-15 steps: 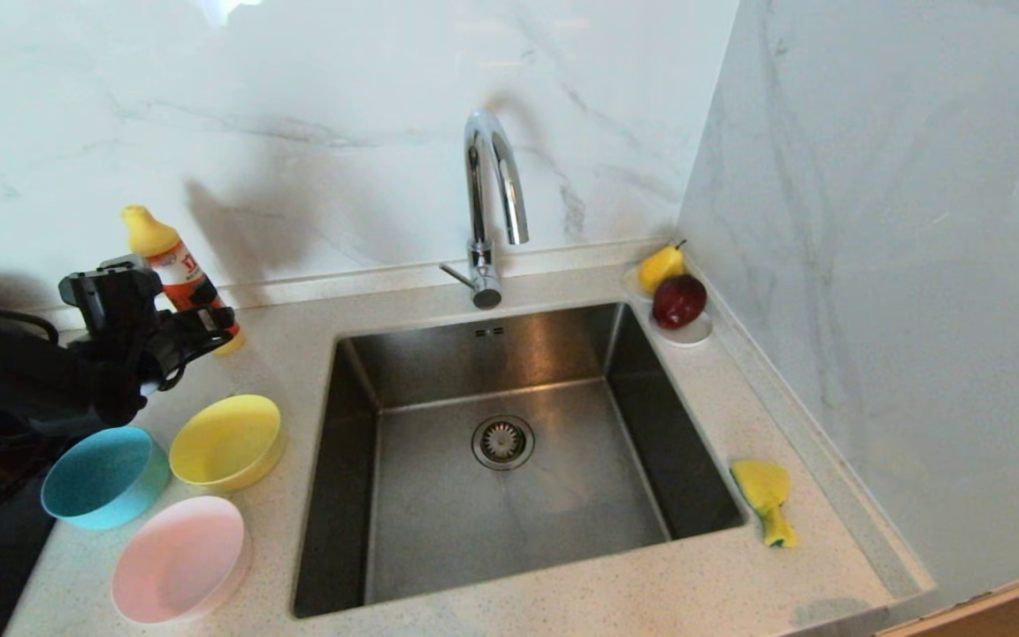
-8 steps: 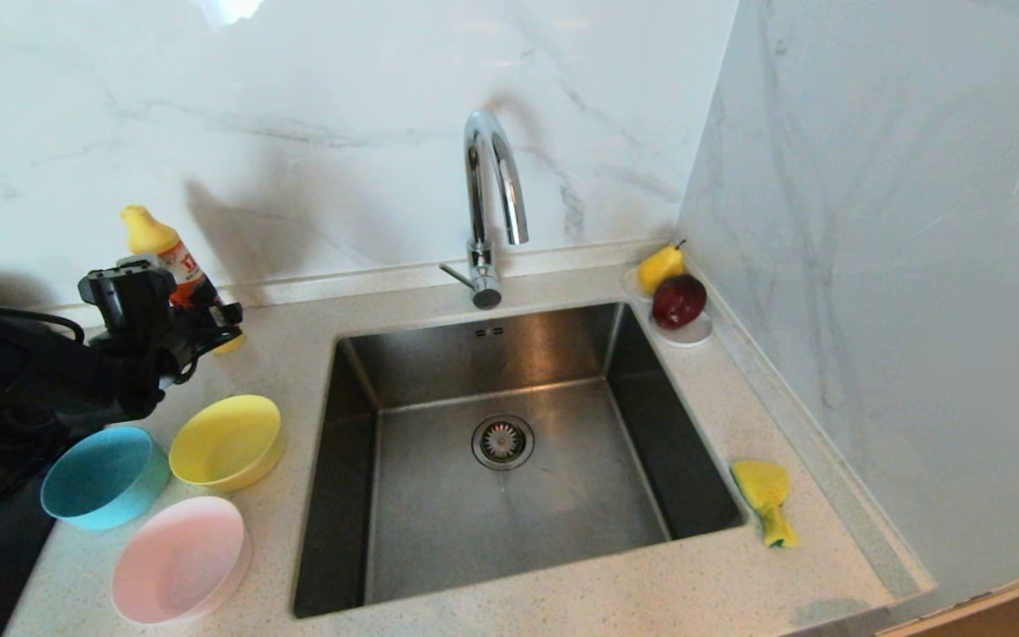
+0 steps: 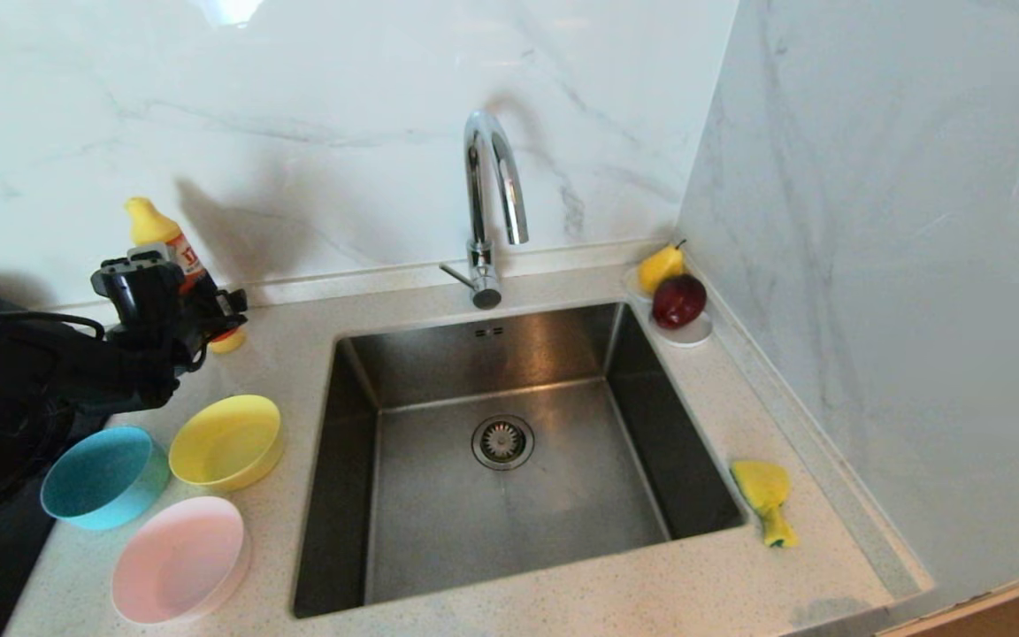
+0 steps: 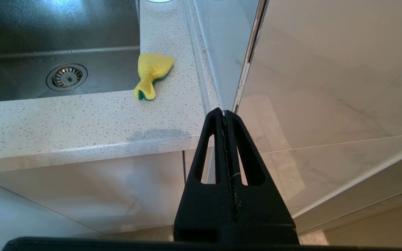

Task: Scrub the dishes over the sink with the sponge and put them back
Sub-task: Grab the dish soap

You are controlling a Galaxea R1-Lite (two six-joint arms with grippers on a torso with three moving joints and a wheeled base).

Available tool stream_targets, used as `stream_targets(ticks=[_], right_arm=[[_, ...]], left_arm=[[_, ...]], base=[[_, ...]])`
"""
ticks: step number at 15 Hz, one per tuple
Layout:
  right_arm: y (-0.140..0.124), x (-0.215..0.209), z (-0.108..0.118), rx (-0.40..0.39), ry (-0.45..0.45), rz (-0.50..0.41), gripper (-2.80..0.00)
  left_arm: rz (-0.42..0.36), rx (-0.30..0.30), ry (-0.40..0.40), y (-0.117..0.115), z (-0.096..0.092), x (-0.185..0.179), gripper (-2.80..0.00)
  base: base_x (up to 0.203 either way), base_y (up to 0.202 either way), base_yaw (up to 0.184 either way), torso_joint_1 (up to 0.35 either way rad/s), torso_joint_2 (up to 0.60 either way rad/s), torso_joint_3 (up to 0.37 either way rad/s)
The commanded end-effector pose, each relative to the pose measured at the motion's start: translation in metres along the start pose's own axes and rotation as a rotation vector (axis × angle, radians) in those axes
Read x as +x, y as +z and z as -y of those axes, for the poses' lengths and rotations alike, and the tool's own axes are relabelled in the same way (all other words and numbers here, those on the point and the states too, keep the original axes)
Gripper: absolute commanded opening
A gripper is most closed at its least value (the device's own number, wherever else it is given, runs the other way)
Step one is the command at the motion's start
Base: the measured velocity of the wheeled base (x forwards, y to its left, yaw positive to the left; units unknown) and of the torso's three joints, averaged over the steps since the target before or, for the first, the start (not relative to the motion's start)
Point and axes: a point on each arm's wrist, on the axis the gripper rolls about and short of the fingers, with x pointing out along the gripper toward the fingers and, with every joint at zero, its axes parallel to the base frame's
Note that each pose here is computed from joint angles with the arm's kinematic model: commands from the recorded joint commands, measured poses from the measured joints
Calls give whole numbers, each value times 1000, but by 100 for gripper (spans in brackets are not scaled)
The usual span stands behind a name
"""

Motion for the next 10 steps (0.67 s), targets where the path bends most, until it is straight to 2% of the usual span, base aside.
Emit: stream_targets(ticks=[1, 10], right_arm=[[0, 0, 0, 0, 1, -1, -280], [0, 0, 0, 0, 1, -1, -280]], left_arm=[[10, -1, 1, -4, 1, 6, 0], [4, -5, 0, -4, 2, 3, 0]], base=[[0, 0, 0, 0, 0, 0], [0, 0, 0, 0, 0, 0]])
